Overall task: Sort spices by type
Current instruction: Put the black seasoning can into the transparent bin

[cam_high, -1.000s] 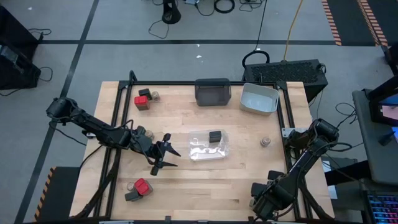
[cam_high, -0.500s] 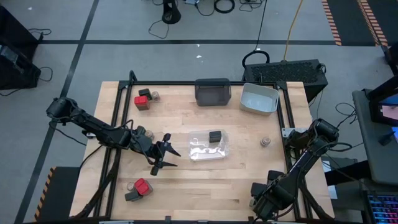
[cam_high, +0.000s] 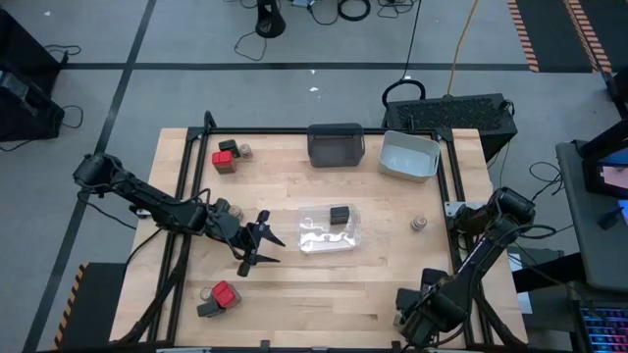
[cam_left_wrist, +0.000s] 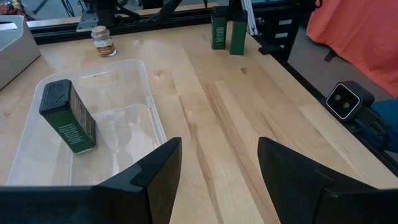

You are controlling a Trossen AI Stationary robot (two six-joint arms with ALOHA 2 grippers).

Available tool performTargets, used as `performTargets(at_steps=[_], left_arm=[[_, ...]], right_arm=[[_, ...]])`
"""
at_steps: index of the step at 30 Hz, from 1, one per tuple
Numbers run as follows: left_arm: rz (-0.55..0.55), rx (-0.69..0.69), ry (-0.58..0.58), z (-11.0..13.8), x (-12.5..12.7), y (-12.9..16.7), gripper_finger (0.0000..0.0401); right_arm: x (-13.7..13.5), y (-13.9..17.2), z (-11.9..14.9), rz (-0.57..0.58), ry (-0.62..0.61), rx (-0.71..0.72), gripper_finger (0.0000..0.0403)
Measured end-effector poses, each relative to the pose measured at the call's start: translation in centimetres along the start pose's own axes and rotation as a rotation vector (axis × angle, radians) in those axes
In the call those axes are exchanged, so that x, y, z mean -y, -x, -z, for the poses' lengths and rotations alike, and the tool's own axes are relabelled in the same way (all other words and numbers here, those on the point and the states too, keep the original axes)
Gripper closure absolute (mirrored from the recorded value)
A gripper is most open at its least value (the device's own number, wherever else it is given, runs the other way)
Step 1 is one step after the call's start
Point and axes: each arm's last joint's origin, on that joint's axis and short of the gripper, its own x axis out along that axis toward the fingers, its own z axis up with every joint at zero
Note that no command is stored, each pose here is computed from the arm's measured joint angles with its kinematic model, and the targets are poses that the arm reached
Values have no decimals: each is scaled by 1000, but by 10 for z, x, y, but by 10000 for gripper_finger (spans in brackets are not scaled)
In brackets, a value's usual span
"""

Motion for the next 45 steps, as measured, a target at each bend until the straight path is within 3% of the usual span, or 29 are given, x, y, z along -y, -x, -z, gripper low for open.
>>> performTargets(at_steps=[22, 27, 34, 39, 45], left_arm=[[0, 2, 2, 0, 0, 0, 184], [0, 3, 2, 0, 0, 0, 184], [0, 2, 2, 0, 0, 0, 184], [0, 2, 2, 0, 0, 0, 184], [0, 3, 1, 0, 0, 0, 184]], right_arm=[[-6, -23, -4, 105, 72, 14, 147], [-5, -22, -4, 115, 74, 8, 188], [-1, -21, -6, 144, 76, -12, 305], [11, -9, -6, 183, 55, -35, 310], [29, 29, -16, 152, 37, -20, 310]])
